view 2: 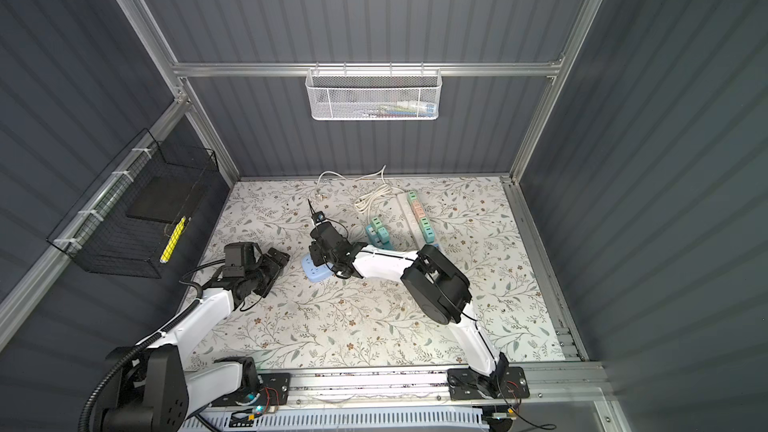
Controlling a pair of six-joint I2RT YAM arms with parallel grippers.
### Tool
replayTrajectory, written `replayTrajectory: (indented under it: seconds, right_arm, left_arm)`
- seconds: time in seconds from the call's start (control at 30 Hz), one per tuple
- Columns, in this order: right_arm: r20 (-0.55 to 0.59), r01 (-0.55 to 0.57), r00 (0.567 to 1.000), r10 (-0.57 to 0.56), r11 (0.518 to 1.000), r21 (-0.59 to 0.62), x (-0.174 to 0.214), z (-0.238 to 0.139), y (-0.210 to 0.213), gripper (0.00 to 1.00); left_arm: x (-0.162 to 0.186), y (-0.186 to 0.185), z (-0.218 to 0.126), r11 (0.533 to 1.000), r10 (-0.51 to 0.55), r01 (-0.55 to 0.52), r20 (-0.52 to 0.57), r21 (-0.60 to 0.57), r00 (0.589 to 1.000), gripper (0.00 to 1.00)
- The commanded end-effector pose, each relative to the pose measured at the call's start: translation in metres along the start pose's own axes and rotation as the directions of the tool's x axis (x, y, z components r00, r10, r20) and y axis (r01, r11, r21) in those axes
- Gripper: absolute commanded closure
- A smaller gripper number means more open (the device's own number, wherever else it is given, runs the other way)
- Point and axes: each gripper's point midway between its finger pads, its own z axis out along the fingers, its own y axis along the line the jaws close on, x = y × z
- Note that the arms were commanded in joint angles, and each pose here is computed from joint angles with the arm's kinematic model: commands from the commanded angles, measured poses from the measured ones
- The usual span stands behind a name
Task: Insert the plug
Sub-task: 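Lower the teal cube plug with the right gripper into the light-blue socket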
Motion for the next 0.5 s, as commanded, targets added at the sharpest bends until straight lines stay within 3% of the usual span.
replayTrajectory:
  seconds: [0.0, 0.47]
  right_arm:
    - [-0.01, 0.003, 1.0, -0.003, 1.0, 0.011, 0.0, -0.004, 0.005, 0.73]
    - [-0.019, 0.025, 1.0, -0.023, 0.996, 0.09, 0.002, -0.005, -0.006, 0.72]
  left_arm:
    - [0.002, 0.002, 0.001, 1.0, 0.015, -0.015, -0.017, -0.007, 1.0, 0.05]
    - [0.002, 0.002, 0.001, 1.0, 0.017, -0.017, -0.026, -0.007, 1.0, 0.05]
